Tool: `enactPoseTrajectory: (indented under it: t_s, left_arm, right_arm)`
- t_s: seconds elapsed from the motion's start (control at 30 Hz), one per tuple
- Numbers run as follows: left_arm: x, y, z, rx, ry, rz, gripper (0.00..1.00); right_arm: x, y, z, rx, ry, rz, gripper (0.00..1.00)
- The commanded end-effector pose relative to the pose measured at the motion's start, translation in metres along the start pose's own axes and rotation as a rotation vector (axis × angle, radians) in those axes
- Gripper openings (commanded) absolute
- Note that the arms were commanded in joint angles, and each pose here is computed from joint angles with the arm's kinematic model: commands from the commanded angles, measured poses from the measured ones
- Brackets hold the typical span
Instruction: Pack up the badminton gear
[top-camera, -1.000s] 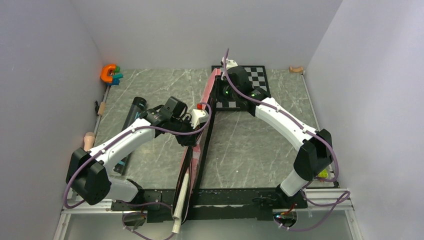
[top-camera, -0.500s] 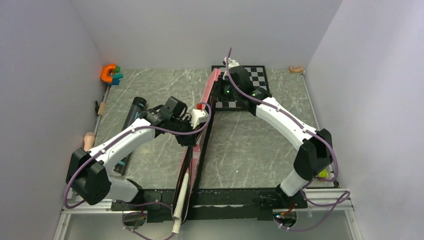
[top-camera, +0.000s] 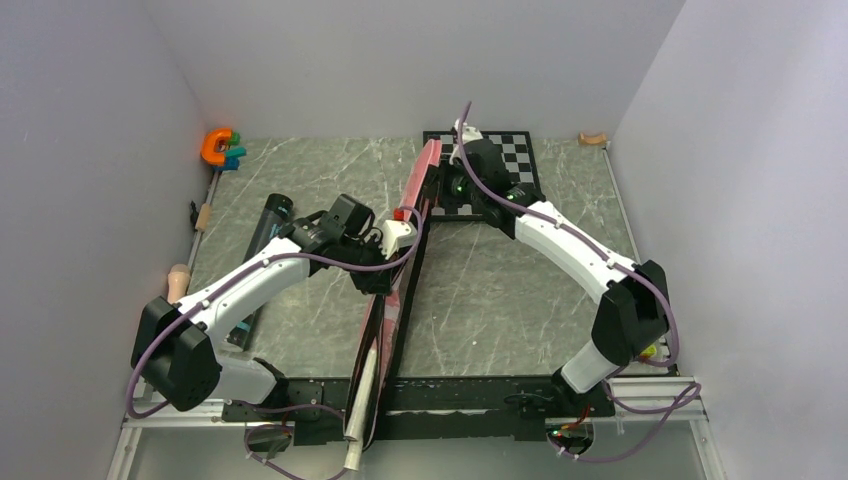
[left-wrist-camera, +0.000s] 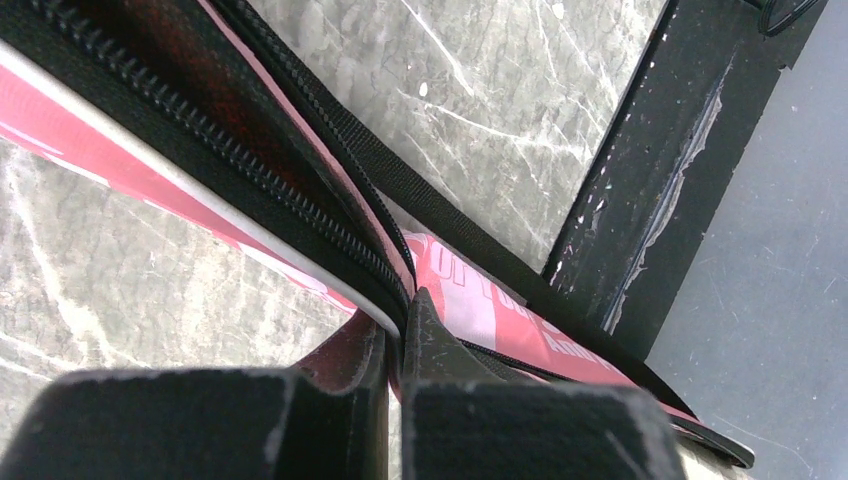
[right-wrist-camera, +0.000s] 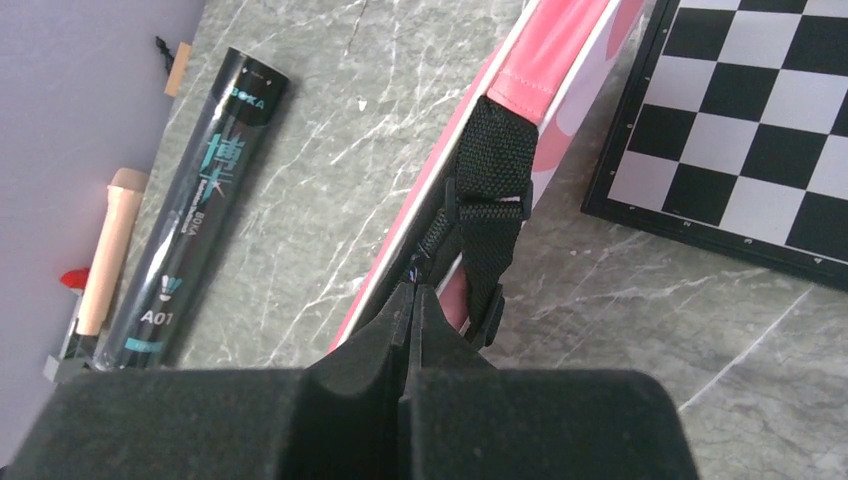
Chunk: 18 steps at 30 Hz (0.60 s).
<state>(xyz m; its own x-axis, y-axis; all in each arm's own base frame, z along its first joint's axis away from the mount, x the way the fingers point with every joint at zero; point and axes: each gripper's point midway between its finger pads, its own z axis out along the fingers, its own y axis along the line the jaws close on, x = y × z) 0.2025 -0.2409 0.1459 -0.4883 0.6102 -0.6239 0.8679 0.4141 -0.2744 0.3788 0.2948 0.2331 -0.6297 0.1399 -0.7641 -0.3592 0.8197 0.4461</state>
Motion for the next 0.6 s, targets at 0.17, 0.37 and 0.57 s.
enactPoseTrajectory:
  t_s: [0.17,0.37,0.57]
  left_arm:
    - [-0.027,-0.005,-0.014,0.007,-0.109,0.092,0.0]
    - [-0.029,-0.004,-0.013,0.006,-0.107,0.092,0.0]
    - [-0.03,-0.003,-0.014,0.001,-0.108,0.09,0.0]
  right_arm:
    - [0.023,0.032,-0.03,-0.146,0.041,0.079,0.0]
    - [0.04,0.05,-0.041,-0.21,0.069,0.1,0.0]
    - [0.066,0.076,-0.052,-0.271,0.125,0.096,0.0]
